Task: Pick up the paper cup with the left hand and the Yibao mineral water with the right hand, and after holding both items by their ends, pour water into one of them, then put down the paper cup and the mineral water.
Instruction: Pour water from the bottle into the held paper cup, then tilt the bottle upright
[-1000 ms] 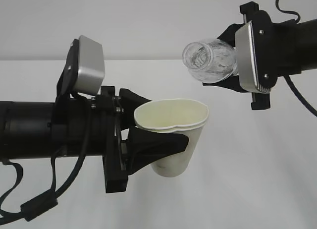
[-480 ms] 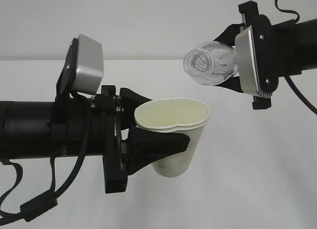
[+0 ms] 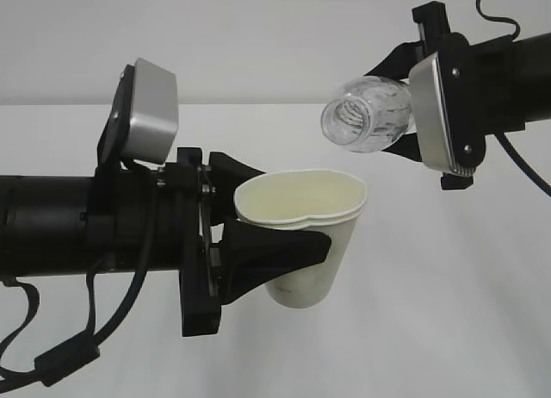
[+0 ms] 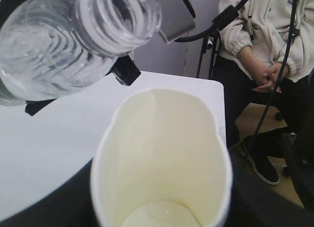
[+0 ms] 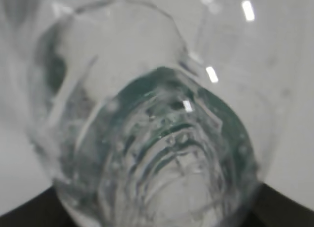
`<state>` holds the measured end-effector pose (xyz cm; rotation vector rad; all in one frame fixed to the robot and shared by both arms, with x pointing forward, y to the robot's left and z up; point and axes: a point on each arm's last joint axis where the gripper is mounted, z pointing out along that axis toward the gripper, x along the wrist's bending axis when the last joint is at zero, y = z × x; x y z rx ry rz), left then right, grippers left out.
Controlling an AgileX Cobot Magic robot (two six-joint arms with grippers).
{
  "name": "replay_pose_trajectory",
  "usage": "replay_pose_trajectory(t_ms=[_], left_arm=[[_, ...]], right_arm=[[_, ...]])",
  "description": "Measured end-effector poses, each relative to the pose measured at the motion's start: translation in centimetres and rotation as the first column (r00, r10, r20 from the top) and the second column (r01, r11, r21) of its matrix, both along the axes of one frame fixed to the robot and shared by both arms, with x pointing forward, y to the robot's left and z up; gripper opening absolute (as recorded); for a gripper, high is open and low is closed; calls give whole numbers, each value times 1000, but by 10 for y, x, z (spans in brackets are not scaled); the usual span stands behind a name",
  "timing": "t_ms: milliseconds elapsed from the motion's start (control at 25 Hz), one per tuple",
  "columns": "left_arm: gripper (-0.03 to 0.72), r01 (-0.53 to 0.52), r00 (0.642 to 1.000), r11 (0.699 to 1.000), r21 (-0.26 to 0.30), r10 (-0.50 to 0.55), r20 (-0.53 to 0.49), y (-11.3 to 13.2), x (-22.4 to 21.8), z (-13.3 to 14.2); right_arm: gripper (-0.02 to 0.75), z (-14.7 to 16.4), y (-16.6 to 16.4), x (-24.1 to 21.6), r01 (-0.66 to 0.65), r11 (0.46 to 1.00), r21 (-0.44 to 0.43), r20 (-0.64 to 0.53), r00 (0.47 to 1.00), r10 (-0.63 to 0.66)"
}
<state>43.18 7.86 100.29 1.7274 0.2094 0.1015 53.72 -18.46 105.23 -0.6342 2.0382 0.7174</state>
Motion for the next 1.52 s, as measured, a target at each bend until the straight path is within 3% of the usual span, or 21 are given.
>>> replay_pose_trajectory(t_ms=[920,1520], left_arm=[[405,8,1000,1000,-11,-8,1,0,-1,1],[391,20,1000,1000,5,-20,-4,-5,5,-17]], right_arm=[[435,1,0,0,-33,999,-35,58,998,35],[435,2,1,1,-44,998,-41,86,995,48]])
